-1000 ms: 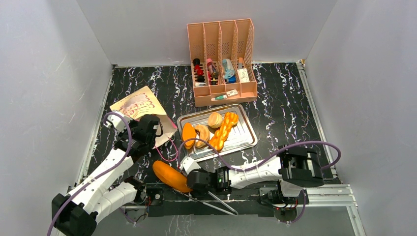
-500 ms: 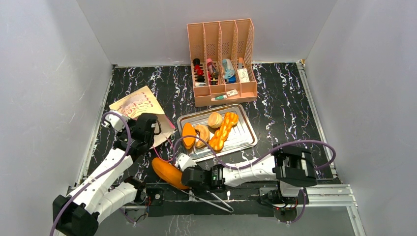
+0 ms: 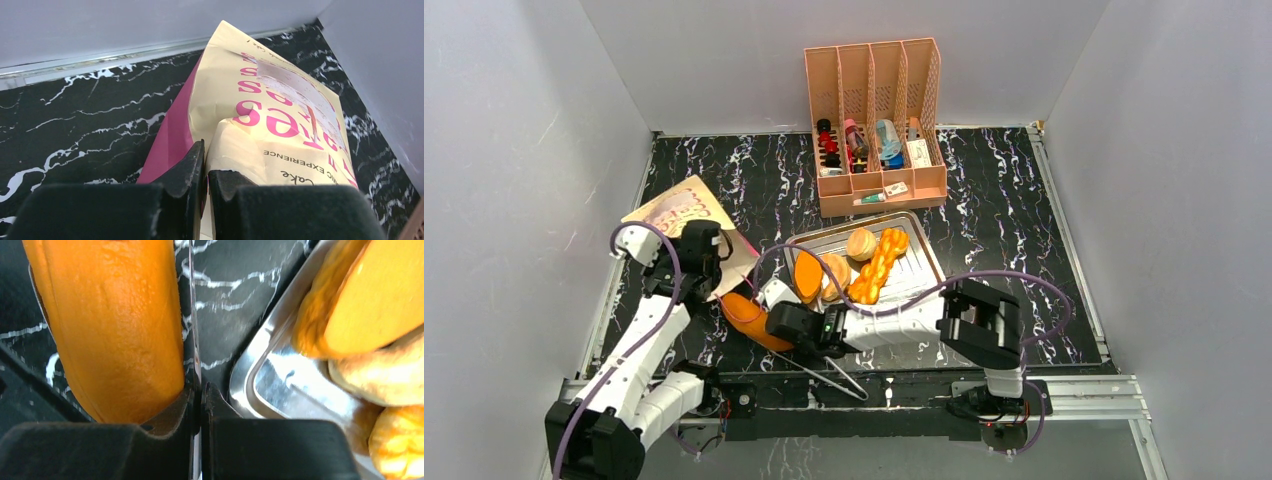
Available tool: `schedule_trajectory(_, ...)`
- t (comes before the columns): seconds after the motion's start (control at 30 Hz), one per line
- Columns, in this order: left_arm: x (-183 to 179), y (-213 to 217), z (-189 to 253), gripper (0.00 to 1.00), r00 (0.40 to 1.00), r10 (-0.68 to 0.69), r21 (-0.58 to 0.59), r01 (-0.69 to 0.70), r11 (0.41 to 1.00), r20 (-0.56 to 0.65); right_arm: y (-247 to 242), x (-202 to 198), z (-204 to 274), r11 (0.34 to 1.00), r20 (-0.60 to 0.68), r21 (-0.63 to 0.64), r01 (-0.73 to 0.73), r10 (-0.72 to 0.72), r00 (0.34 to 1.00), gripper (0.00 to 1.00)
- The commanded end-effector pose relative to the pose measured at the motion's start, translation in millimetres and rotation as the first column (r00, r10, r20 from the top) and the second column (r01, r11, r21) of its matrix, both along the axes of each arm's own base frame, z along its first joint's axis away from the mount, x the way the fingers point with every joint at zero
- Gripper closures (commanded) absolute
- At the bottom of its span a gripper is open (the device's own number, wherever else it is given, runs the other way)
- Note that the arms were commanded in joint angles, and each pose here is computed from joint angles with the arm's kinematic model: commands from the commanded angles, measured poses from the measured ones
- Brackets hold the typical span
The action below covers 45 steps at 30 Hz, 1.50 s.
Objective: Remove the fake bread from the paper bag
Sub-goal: Move the fake bread at the center of the board, then pick up the fake bread from the center of the board.
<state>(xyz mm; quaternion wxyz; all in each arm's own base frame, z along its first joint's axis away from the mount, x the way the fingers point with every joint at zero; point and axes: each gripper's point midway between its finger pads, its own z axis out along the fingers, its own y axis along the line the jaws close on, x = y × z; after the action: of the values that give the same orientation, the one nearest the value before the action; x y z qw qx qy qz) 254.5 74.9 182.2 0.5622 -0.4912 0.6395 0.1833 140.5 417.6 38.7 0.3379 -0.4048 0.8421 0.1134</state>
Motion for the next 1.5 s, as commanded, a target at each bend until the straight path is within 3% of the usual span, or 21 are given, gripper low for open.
schedule_trajectory(0.0, 5, 21, 11, 0.94, 0.994, 0.093, -0.051, -0.091, 0.995, 0.049, 27, 30, 23, 0.998, 0.044, 0.053, 0.014, -0.017, 0.999, 1.0)
schedule_trajectory(0.23, 2, 49, 11, 0.94, 0.974, 0.201, -0.16, -0.183, 0.97, 0.106, 44, 62, 29, 0.998, 0.065, 0.059, 0.033, -0.037, 0.997, 1.0)
schedule_trajectory(0.53, 10, 53, -2, 0.94, 0.971, 0.209, -0.261, -0.174, 0.95, 0.115, 60, 97, 38, 0.997, 0.08, 0.067, 0.032, -0.037, 0.996, 1.0)
schedule_trajectory(0.57, 11, 53, -3, 0.94, 0.972, 0.205, -0.262, -0.168, 0.95, 0.118, 60, 97, 38, 0.997, 0.077, 0.067, 0.028, -0.033, 0.996, 0.95)
schedule_trajectory(0.63, 11, 52, -4, 0.94, 0.974, 0.194, -0.263, -0.157, 0.952, 0.121, 59, 96, 38, 0.997, 0.074, 0.07, 0.022, -0.027, 0.997, 0.73)
schedule_trajectory(0.77, 11, 51, -7, 0.94, 0.977, 0.182, -0.263, -0.147, 0.954, 0.113, 55, 94, 45, 0.997, 0.088, 0.081, 0.006, -0.013, 0.996, 0.46)
schedule_trajectory(0.83, 13, 50, -8, 0.94, 0.979, 0.169, -0.264, -0.135, 0.955, 0.112, 53, 93, 51, 0.996, 0.097, 0.087, -0.005, -0.003, 0.995, 0.37)
schedule_trajectory(0.97, 19, 47, -7, 0.95, 0.985, 0.133, -0.269, -0.098, 0.958, 0.113, 32, 86, 75, 0.993, 0.127, 0.113, -0.013, -0.001, 0.992, 0.35)
schedule_trajectory(1.07, 20, 47, -8, 0.95, 0.987, 0.122, -0.267, -0.09, 0.96, 0.108, 27, 57, 85, 0.985, 0.125, 0.151, -0.083, 0.064, 0.99, 0.35)
schedule_trajectory(1.23, 22, 45, -4, 0.95, 0.989, 0.105, -0.267, -0.073, 0.961, 0.108, 29, 12, 58, 0.969, 0.076, 0.153, -0.196, 0.186, 0.98, 0.34)
schedule_trajectory(1.47, 21, 44, -2, 0.95, 0.99, 0.098, -0.267, -0.067, 0.961, 0.106, 32, -2, 40, 0.962, 0.047, 0.143, -0.232, 0.227, 0.973, 0.33)
